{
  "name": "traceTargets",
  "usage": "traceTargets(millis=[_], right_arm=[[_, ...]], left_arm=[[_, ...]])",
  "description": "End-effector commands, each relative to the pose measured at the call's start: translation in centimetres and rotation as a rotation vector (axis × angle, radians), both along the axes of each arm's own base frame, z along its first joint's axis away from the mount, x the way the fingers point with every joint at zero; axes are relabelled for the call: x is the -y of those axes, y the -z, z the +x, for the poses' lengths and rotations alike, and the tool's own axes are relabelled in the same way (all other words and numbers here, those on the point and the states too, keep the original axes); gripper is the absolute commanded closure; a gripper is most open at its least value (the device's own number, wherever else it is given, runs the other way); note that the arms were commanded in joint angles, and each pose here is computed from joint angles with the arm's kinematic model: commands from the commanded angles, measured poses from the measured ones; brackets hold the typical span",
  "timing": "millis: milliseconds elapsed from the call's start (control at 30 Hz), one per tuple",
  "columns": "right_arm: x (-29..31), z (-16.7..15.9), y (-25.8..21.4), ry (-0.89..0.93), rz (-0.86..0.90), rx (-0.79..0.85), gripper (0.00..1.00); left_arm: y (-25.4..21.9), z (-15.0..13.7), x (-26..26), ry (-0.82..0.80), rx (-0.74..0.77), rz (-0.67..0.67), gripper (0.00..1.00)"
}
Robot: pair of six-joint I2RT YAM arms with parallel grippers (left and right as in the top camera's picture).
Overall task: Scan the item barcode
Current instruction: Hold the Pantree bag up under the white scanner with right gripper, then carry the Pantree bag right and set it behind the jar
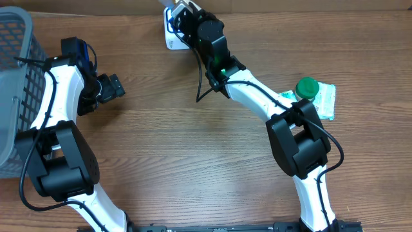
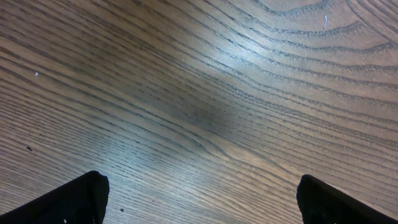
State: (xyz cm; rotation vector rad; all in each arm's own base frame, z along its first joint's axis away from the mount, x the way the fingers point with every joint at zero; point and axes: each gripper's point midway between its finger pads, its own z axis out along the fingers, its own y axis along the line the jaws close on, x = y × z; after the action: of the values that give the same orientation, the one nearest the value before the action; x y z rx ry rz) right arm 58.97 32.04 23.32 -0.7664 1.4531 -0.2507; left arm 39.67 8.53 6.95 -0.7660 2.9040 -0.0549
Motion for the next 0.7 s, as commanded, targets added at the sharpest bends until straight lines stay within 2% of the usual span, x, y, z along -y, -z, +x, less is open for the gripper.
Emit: traceTargets(millis=[0, 367, 667], right_arm=[[0.4, 0.2, -1.4, 0.025, 0.006, 0.036, 0.96], [-1.0, -0.7, -1.8, -0.003, 0.033, 0.032, 0.96], [-2.0, -3.4, -5.6, -0.091, 0.355, -0.143, 0.96]], left_arm=[[-1.6, 0.4, -0.7, -0.01, 0.042, 0.024, 0.01], [-1.6, 0.4, -0.7, -0.011, 0.041, 0.024, 0.0], [-1.6, 0.4, -0.7, -0.011, 0.042, 0.024, 0.01]])
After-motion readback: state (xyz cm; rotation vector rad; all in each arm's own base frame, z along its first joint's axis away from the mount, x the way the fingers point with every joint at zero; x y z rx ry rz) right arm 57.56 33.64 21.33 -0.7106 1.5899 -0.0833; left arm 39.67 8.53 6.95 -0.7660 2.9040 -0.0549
